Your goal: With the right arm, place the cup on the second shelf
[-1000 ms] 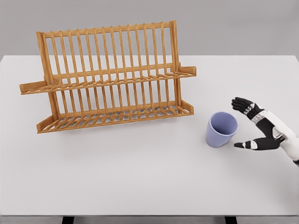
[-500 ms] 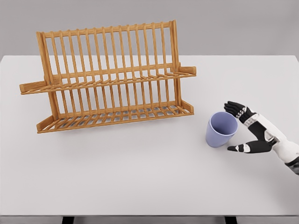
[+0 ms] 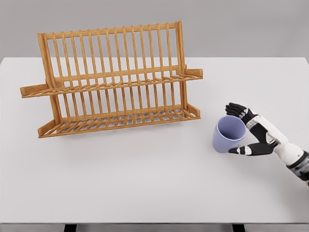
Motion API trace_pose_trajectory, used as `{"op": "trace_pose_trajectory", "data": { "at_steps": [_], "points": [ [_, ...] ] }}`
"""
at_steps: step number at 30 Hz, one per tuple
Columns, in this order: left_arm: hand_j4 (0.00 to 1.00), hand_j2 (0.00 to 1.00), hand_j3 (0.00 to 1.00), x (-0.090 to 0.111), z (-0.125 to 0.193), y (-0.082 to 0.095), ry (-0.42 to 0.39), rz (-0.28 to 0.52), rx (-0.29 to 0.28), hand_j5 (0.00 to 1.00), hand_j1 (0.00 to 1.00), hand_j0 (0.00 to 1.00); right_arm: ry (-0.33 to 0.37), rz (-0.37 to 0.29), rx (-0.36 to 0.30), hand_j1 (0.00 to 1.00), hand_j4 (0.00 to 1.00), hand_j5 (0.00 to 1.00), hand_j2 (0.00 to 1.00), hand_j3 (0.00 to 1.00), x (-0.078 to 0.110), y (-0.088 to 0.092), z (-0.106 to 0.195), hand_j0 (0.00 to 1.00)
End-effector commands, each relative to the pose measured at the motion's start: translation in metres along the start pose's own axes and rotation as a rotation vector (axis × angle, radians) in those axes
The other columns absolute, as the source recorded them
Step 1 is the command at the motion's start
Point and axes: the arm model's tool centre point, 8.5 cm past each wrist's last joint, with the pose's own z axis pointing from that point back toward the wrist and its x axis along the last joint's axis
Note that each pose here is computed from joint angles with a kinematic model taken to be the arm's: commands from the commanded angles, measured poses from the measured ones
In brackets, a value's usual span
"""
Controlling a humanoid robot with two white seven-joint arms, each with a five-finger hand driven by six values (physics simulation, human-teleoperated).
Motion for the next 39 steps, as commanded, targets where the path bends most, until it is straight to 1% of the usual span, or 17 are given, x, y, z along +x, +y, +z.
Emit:
{"op": "trace_pose_trajectory", "data": {
  "at_steps": [1, 8, 13, 14, 21, 22, 23, 25, 27, 30, 36, 37, 39],
  "points": [
    [1.00, 1.00, 1.00, 0.000, 0.000, 0.000, 0.000, 0.000, -0.001, 1.00, 1.00, 1.00, 0.000, -0.007, 0.002, 1.00, 1.00, 1.00, 1.00, 1.00, -0.001, 0.001, 0.000, 1.00],
    [1.00, 1.00, 1.00, 0.000, 0.000, 0.000, 0.000, 0.000, -0.001, 1.00, 1.00, 1.00, 0.001, -0.010, 0.008, 1.00, 1.00, 1.00, 1.00, 1.00, -0.002, 0.003, -0.001, 1.00],
    [1.00, 1.00, 1.00, 0.000, 0.000, 0.000, 0.000, 0.000, -0.001, 1.00, 1.00, 1.00, -0.003, -0.016, 0.013, 1.00, 1.00, 1.00, 1.00, 1.00, -0.004, 0.009, -0.004, 1.00],
    [1.00, 1.00, 1.00, 0.000, 0.000, 0.000, 0.000, 0.000, -0.001, 1.00, 1.00, 1.00, -0.005, -0.021, 0.027, 1.00, 1.00, 1.00, 1.00, 1.00, -0.005, 0.012, -0.005, 1.00],
    [1.00, 1.00, 1.00, 0.000, 0.000, 0.000, 0.000, 0.000, -0.001, 1.00, 1.00, 1.00, -0.002, -0.019, 0.027, 0.99, 0.99, 0.99, 0.99, 0.99, -0.005, 0.011, -0.004, 0.99],
    [1.00, 1.00, 1.00, 0.000, 0.000, 0.000, 0.000, 0.000, -0.001, 1.00, 1.00, 1.00, -0.001, -0.018, 0.027, 0.94, 0.94, 0.94, 0.94, 0.94, -0.005, 0.010, -0.004, 0.94],
    [1.00, 1.00, 1.00, 0.000, 0.000, 0.000, 0.000, 0.000, -0.001, 1.00, 1.00, 1.00, 0.000, -0.018, 0.025, 0.92, 0.92, 0.92, 0.92, 0.92, -0.005, 0.010, -0.003, 0.92],
    [1.00, 1.00, 1.00, 0.000, 0.000, 0.000, 0.000, 0.000, -0.001, 1.00, 1.00, 1.00, 0.001, -0.017, 0.026, 0.83, 0.83, 0.83, 0.83, 0.83, -0.005, 0.009, -0.003, 0.83],
    [1.00, 1.00, 1.00, 0.000, 0.000, 0.000, 0.000, 0.000, -0.001, 1.00, 1.00, 1.00, -0.001, -0.017, 0.024, 0.69, 0.69, 0.69, 0.69, 0.69, -0.005, 0.009, -0.003, 0.69],
    [1.00, 1.00, 1.00, 0.000, 0.000, 0.000, 0.000, 0.000, -0.001, 1.00, 1.00, 1.00, 0.000, -0.015, 0.023, 0.62, 0.62, 0.62, 0.62, 0.62, -0.004, 0.008, -0.003, 0.62],
    [1.00, 1.00, 1.00, 0.000, 0.000, 0.000, 0.000, 0.000, -0.001, 1.00, 1.00, 1.00, -0.009, -0.014, 0.021, 0.62, 0.62, 0.62, 0.62, 0.62, -0.003, 0.008, -0.005, 0.62],
    [1.00, 1.00, 1.00, 0.000, 0.000, 0.000, 0.000, 0.000, -0.001, 1.00, 1.00, 1.00, -0.018, -0.005, 0.022, 0.62, 0.62, 0.62, 0.62, 0.62, 0.001, 0.004, -0.008, 0.62],
    [1.00, 1.00, 1.00, 0.000, 0.000, 0.000, 0.000, 0.000, -0.001, 1.00, 1.00, 1.00, -0.026, 0.000, 0.024, 0.62, 0.62, 0.62, 0.62, 0.62, 0.003, 0.003, -0.011, 0.62]
  ]
}}
